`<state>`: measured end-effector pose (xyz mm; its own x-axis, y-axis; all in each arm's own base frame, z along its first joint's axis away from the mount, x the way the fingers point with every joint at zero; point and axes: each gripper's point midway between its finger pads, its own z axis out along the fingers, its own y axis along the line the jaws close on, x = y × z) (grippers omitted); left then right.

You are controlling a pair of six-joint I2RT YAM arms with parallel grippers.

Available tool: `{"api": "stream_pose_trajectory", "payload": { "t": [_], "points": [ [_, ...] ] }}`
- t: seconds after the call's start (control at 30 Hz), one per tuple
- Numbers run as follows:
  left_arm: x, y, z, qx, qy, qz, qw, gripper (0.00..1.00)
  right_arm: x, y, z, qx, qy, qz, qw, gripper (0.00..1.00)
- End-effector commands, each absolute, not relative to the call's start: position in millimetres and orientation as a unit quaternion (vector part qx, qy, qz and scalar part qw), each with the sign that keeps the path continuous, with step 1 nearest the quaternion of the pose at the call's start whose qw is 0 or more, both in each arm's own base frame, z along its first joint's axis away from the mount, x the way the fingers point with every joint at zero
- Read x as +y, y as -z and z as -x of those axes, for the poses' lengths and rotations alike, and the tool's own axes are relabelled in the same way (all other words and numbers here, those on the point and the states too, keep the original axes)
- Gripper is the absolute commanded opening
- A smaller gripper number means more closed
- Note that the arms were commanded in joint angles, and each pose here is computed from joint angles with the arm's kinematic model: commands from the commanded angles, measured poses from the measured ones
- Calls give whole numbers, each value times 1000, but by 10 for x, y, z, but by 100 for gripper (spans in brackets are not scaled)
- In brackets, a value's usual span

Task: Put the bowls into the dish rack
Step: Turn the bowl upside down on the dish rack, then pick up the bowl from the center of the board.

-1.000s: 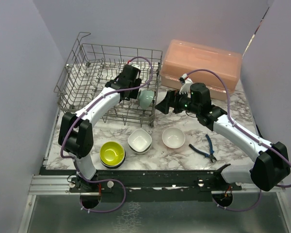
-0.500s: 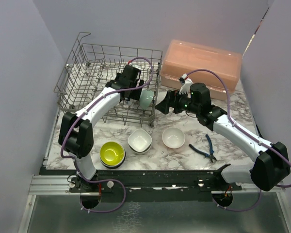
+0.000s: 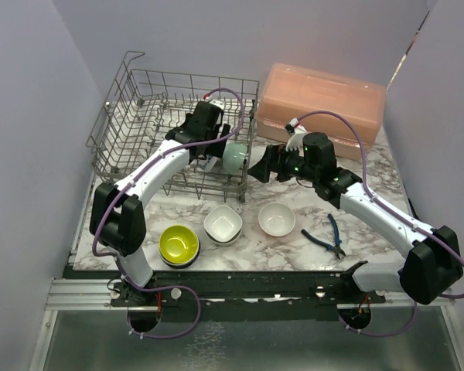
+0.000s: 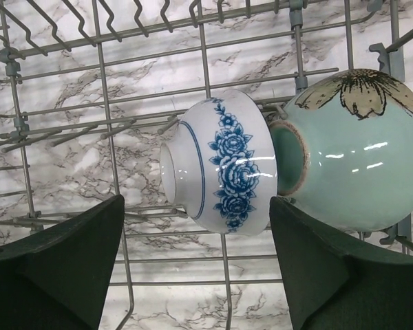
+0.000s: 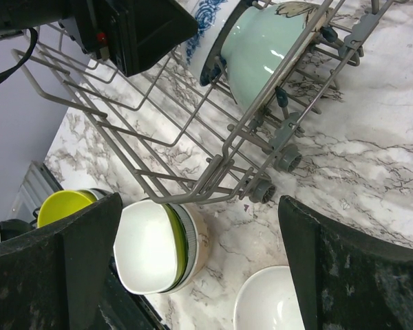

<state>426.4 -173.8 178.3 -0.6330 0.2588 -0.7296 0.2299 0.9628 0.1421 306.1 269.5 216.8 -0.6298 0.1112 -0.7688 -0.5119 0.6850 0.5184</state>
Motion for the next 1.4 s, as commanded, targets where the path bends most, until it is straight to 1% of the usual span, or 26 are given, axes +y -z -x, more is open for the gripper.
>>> {"api": "stream_pose_trajectory", "payload": {
  "t": [0.0,0.17,0.37,0.53,0.77,0.9,1.0,1.03,1.17,1.37],
  "points": [
    [-1797,-1917,-4261,896,2,-137,423,82,2694,-2152,-3013,822,-374,133,407,100],
    [-1808,-1819,-4270,901,-1,-141,411,76,2699,-2160,-3009,822,-375,135,407,99],
    [-1809,-1792,-4275,902,-3,-143,407,77,2695,-2134,-3007,823,-373,137,406,100],
    [-1825,-1916,-4262,896,7,-141,420,81,2672,-2063,-2987,828,-368,136,401,100],
    [-1900,-2299,-4175,866,54,-147,475,86,2579,-1934,-2914,838,-351,136,394,99],
    [-1961,-2571,-4091,839,91,-150,515,89,2433,-1757,-2821,852,-326,128,390,99],
    [-2017,-2776,-4008,809,126,-156,553,98,2251,-1607,-2742,865,-295,109,390,100],
    [-2032,-2816,-3968,801,136,-159,561,99,2205,-1589,-2722,868,-288,104,391,100],
    [-2139,-3038,-3847,766,182,-177,591,99,2002,-1423,-2619,880,-260,70,391,99],
    [-2327,-3213,-3640,721,249,-213,611,99,1791,-1253,-2454,892,-239,22,384,99]
  ]
}}
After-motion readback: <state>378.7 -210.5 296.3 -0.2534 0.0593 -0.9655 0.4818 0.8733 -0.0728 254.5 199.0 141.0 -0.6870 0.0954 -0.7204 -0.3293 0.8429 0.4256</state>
